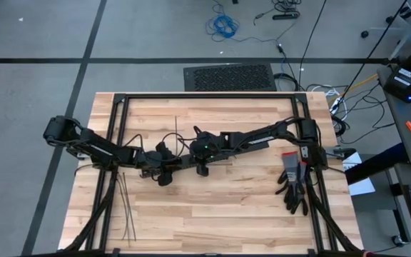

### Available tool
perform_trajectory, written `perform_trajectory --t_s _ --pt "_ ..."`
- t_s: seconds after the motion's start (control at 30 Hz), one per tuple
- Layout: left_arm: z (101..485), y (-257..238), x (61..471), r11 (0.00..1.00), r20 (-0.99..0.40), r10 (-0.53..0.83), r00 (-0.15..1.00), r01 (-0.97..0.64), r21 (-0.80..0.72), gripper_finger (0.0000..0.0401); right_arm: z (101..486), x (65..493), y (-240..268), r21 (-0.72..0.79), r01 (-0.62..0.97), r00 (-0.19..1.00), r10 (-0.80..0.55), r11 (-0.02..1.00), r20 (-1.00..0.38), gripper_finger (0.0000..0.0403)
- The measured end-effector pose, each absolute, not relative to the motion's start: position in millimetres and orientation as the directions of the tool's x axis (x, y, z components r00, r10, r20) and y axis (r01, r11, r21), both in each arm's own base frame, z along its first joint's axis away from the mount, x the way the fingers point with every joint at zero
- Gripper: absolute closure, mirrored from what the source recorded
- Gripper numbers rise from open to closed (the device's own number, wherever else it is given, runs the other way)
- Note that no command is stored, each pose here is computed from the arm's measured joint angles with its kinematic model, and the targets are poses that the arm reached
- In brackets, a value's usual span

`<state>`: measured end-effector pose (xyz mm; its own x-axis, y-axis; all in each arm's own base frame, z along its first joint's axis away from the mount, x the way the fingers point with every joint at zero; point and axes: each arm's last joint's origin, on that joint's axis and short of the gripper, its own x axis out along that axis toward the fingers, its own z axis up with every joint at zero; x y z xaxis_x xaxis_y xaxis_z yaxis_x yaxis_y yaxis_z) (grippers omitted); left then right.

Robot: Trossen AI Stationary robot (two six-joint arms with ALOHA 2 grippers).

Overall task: Ziptie cables
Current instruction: Close the black cable duct

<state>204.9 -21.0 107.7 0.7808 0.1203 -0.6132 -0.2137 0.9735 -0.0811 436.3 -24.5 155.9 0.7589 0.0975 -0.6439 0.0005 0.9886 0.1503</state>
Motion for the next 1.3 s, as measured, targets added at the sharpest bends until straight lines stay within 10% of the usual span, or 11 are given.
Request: perform_trajectory --t_s 1.3 --pt "109 -21 206 0.973 -0.589 0.129 0.798 -0.216 -0.080 0.0162 138 470 -30 0.194 -0.071 0.813 0.169 0.978 -0.557 0.0403"
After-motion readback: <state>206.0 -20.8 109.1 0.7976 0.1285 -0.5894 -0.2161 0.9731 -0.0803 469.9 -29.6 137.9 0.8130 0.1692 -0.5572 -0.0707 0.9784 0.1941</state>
